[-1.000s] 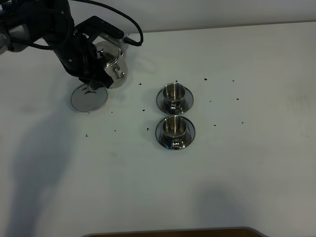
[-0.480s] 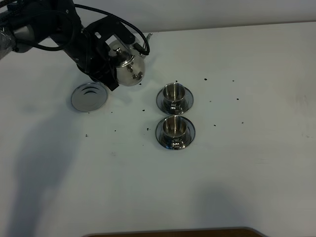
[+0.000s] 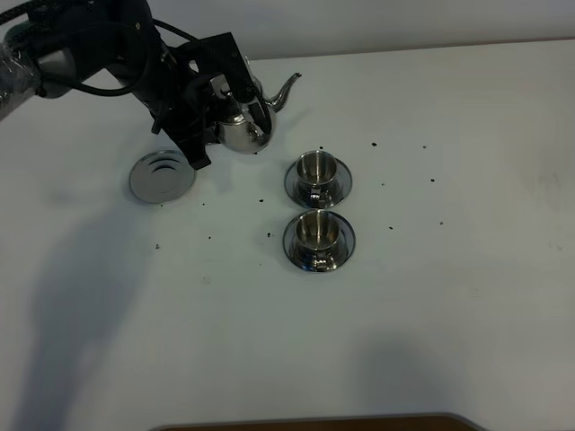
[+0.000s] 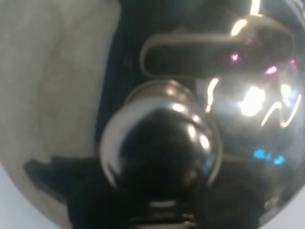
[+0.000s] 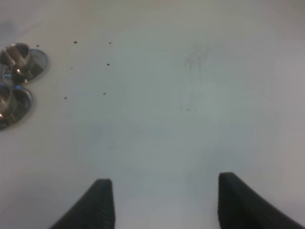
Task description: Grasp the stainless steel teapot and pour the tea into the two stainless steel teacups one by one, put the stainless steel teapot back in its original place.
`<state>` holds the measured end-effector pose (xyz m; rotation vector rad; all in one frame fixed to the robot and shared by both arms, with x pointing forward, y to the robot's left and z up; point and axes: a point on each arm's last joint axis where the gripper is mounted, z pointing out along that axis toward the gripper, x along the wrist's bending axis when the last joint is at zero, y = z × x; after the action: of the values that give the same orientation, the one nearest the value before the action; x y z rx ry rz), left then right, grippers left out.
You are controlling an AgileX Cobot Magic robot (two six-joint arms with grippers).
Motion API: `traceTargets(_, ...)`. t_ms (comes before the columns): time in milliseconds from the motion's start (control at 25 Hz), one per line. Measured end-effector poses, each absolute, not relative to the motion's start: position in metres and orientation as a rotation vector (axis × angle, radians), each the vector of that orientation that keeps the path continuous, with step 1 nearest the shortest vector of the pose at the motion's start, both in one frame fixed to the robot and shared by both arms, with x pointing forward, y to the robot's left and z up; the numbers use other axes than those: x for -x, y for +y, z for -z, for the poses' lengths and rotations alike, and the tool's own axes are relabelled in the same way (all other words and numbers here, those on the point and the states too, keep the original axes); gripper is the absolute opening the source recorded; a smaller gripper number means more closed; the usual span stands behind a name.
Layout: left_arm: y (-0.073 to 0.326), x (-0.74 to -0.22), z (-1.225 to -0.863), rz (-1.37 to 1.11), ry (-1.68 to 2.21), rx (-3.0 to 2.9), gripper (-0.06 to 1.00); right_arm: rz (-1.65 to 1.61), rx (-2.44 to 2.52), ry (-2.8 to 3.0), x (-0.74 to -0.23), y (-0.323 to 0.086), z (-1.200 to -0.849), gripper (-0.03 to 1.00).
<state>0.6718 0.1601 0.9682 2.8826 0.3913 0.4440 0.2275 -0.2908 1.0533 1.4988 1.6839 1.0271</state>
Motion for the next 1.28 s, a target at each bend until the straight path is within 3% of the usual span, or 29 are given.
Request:
traceTargets(560,0.151,-0.681,-0.975,-0.818,-0.06,-3.041,0.24,-1.027,-1.499,1.684,-0.228,-0.291,-1.053,0.48)
traceTargets(1280,0.133,-0.684,-0.966,-0.972,-0.661,-3.093,0.24,-1.028,-1.498,1.684,-0.227,-0.291,-1.053,0.48)
